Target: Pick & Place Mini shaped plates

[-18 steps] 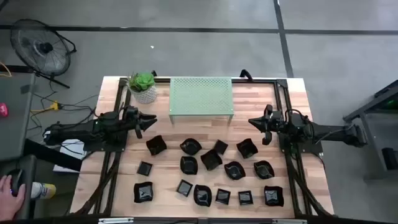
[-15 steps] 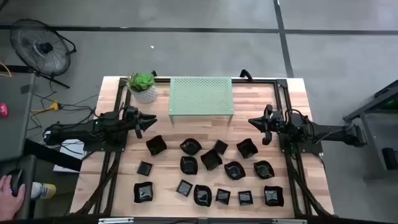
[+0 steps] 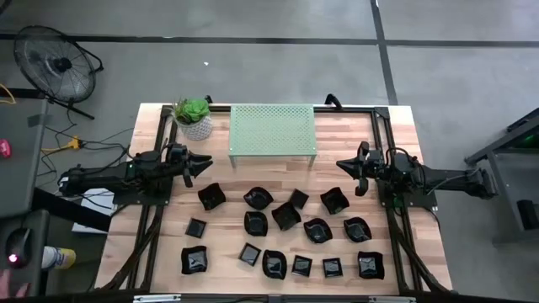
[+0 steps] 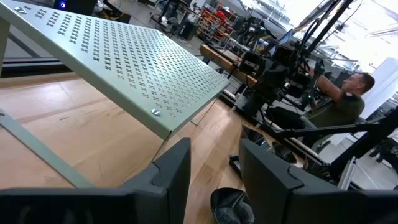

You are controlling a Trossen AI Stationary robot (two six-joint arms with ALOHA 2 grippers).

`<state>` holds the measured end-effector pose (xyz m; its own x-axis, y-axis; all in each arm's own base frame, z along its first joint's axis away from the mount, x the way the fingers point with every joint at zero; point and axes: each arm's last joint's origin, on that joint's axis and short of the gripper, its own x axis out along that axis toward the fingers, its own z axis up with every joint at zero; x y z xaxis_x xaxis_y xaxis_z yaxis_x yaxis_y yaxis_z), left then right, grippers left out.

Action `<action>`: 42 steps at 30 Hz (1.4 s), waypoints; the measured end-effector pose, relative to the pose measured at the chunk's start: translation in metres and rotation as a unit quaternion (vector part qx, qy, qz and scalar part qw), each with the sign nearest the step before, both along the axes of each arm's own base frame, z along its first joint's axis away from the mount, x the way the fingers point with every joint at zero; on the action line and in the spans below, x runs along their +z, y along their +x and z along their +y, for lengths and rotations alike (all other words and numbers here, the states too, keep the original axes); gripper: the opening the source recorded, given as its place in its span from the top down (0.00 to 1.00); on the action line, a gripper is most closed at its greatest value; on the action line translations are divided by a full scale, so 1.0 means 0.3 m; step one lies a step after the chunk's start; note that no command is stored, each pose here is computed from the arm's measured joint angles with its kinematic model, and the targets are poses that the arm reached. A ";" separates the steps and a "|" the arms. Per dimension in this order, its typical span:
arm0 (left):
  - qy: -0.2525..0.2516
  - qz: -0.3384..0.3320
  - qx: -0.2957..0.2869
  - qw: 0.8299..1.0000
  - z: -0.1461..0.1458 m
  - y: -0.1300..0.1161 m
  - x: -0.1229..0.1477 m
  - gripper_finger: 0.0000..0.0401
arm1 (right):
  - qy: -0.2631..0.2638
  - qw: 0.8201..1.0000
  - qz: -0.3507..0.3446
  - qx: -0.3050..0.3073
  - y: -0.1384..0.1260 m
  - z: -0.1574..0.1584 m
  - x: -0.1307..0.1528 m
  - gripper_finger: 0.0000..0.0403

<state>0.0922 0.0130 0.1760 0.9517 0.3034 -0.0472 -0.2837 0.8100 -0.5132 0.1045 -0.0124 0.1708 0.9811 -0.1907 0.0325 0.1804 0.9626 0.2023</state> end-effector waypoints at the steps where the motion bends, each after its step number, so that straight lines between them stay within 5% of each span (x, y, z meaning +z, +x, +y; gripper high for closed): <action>1: 0.000 0.000 0.000 1.000 0.000 0.000 0.000 0.67 | 0.000 1.000 0.000 0.000 0.000 0.000 0.000 0.97; 23: 0.000 0.000 0.000 1.000 0.000 0.000 0.000 0.67 | 0.004 1.000 -0.001 -0.017 -0.001 -0.003 0.001 0.97; 29: 0.000 0.000 0.000 1.000 0.000 0.000 0.000 0.67 | 0.081 0.996 -0.019 -0.014 -0.001 -0.003 0.001 0.97; 42: 0.000 0.000 0.000 1.000 0.000 0.000 0.000 0.67 | 0.129 0.990 -0.050 -0.031 -0.009 -0.007 0.079 0.97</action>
